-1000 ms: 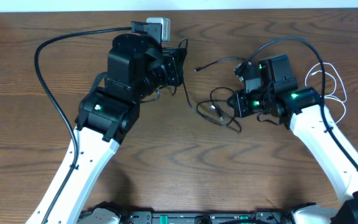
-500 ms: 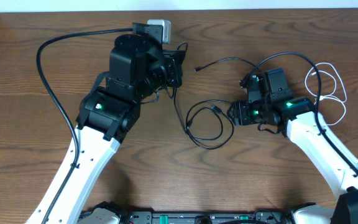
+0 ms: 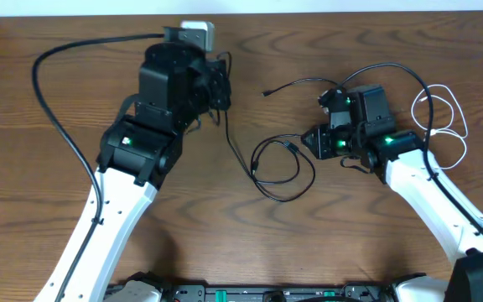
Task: Untangle cables
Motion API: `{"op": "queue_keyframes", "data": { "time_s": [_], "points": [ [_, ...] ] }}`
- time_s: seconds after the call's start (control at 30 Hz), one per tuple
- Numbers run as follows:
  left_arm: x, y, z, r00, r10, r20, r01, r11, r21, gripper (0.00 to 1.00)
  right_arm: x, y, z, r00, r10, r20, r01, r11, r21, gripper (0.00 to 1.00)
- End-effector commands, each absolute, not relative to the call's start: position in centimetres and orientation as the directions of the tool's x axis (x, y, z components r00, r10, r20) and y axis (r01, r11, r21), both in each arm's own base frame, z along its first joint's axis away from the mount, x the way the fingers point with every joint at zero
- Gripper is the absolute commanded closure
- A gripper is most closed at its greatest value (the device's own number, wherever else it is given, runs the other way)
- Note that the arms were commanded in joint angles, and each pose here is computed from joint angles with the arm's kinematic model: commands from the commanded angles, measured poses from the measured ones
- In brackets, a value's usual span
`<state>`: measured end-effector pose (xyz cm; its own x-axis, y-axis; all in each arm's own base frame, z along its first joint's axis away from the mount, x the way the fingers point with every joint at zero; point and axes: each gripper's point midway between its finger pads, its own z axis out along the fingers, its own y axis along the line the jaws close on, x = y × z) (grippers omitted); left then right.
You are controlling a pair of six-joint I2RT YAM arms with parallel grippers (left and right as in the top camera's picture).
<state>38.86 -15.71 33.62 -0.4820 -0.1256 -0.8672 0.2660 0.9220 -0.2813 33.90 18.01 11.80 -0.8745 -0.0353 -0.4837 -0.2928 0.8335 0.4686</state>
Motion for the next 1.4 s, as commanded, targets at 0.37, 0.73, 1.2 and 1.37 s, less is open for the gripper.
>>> {"op": "queue_keyframes", "data": {
  "time_s": [0.37,0.73,1.2,1.37],
  "points": [
    [34.9,-13.4,43.0,-0.234,-0.188,-0.954,0.31,0.915,-0.256,0.92,31.9,24.4,7.5,-0.912,-0.131,-0.388,-0.347,0.752,0.56,0.63],
    [36.3,-11.5,41.4,-0.25,-0.18,-0.951,0.18,0.957,-0.228,0.92,28.3,29.7,3.7,-0.935,-0.246,-0.254,-0.352,0.59,0.726,0.6],
    [36.2,-11.5,41.1,-0.262,-0.175,-0.949,0.178,0.958,-0.226,0.93,27.1,30.8,1.0,-0.957,-0.254,-0.139,-0.259,0.535,0.804,0.72],
    [36.1,-11.4,39.5,-0.317,-0.155,-0.936,0.165,0.963,-0.215,0.92,27.5,31.2,2.0,-0.952,-0.258,-0.165,-0.274,0.48,0.834,0.99]
  ]
}}
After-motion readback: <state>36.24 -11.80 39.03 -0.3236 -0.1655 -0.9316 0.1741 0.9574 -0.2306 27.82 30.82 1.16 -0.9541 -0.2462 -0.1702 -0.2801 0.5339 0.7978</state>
